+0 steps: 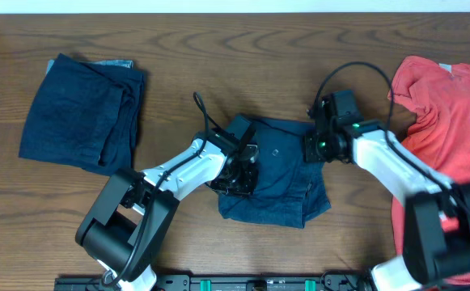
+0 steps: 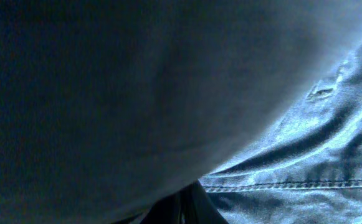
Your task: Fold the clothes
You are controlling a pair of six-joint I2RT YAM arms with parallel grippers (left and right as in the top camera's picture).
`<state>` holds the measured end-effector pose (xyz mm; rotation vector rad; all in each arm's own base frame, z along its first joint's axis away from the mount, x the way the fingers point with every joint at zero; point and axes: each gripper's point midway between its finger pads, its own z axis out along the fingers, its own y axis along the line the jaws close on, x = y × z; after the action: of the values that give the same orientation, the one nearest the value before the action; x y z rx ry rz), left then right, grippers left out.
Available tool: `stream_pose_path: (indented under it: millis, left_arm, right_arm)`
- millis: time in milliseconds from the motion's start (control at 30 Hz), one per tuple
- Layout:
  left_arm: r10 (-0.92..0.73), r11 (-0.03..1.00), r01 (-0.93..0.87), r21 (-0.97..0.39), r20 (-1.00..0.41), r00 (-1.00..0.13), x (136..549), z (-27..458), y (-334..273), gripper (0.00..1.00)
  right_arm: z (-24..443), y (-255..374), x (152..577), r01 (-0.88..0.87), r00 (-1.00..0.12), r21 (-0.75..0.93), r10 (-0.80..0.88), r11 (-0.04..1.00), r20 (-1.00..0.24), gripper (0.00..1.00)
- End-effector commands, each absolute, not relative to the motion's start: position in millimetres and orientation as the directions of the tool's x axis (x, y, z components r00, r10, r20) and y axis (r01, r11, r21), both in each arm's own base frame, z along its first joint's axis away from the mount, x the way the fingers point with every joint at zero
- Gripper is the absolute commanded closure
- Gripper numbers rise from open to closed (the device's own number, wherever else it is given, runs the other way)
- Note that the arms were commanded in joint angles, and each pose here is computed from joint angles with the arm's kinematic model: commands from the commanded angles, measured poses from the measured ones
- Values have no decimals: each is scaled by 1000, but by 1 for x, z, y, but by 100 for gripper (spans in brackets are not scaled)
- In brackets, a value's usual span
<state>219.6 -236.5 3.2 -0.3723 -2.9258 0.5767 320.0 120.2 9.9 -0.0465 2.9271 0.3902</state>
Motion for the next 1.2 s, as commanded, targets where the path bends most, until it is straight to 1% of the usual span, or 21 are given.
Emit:
stream_pose_path:
  millis: [0, 33, 100, 233, 333, 400, 500, 567, 667, 733, 800, 867, 967, 1000, 1067, 1167]
  left_arm:
    - [223, 951, 206, -229, 50, -974, 243, -20, -208, 94]
    - [221, 953, 209, -218, 32, -975, 250, -18, -205, 94]
    - [223, 954, 221, -201, -12, -975, 268, -11, -199, 94]
    - [220, 951, 243, -192, -134, -966, 319, 16, -192, 94]
    - [201, 947, 249, -202, -232, -952, 361, 54, -189, 94]
    - [195, 945, 257, -202, -280, -940, 381, 84, -187, 94]
    - [209, 941, 278, -195, -312, -927, 394, 130, -185, 93]
    - [211, 941, 275, -199, -294, -932, 389, 152, -183, 92]
    - [227, 928, 280, -245, -225, -948, 363, 173, -187, 90]
    - [241, 920, 282, -273, -175, -955, 344, 176, -190, 90]
    - [262, 921, 283, -269, -110, -959, 326, 172, -190, 90]
    - [255, 930, 257, -263, -44, -966, 311, 164, -191, 91]
    - [221, 944, 200, -260, 53, -974, 288, 143, -197, 91]
    - [222, 945, 194, -264, 78, -972, 281, 134, -200, 91]
    - [217, 944, 177, -277, 121, -969, 267, 115, -208, 84]
    - [225, 925, 167, -341, 139, -964, 254, 90, -228, 84]
  right_arm:
    - [-22, 93, 298, 158, -985, 148, 166, 976, -44, 98]
    - [-28, 85, 289, 228, -973, 101, 229, 969, -3, 98]
    - [-30, 72, 278, 288, -957, 24, 288, 957, 26, 99]
    - [-22, 67, 272, 290, -957, -2, 290, 957, 29, 98]
    - [-10, 73, 273, 273, -962, 41, 272, 961, 19, 95]
    - [3, 83, 278, 213, -977, 110, 215, 971, -11, 91]
    - [32, 97, 288, 80, -989, 204, 103, 976, -107, 88]
    - [52, 106, 293, -24, -983, 255, 24, 967, -183, 86]
    - [87, 122, 295, -174, -950, 326, -72, 929, -304, 89]
    - [104, 128, 295, -210, -932, 351, -78, 913, -355, 92]
    - [114, 128, 295, -220, -921, 350, -75, 910, -382, 94]
    - [115, 127, 295, -218, -920, 349, -73, 912, -386, 94]
    - [107, 127, 294, -187, -934, 356, -53, 915, -354, 95]
    - [103, 127, 294, -173, -940, 359, -45, 917, -338, 95]
    - [91, 125, 293, -135, -956, 356, -27, 925, -292, 96]
    - [67, 116, 294, -94, -972, 302, -22, 949, -233, 96]
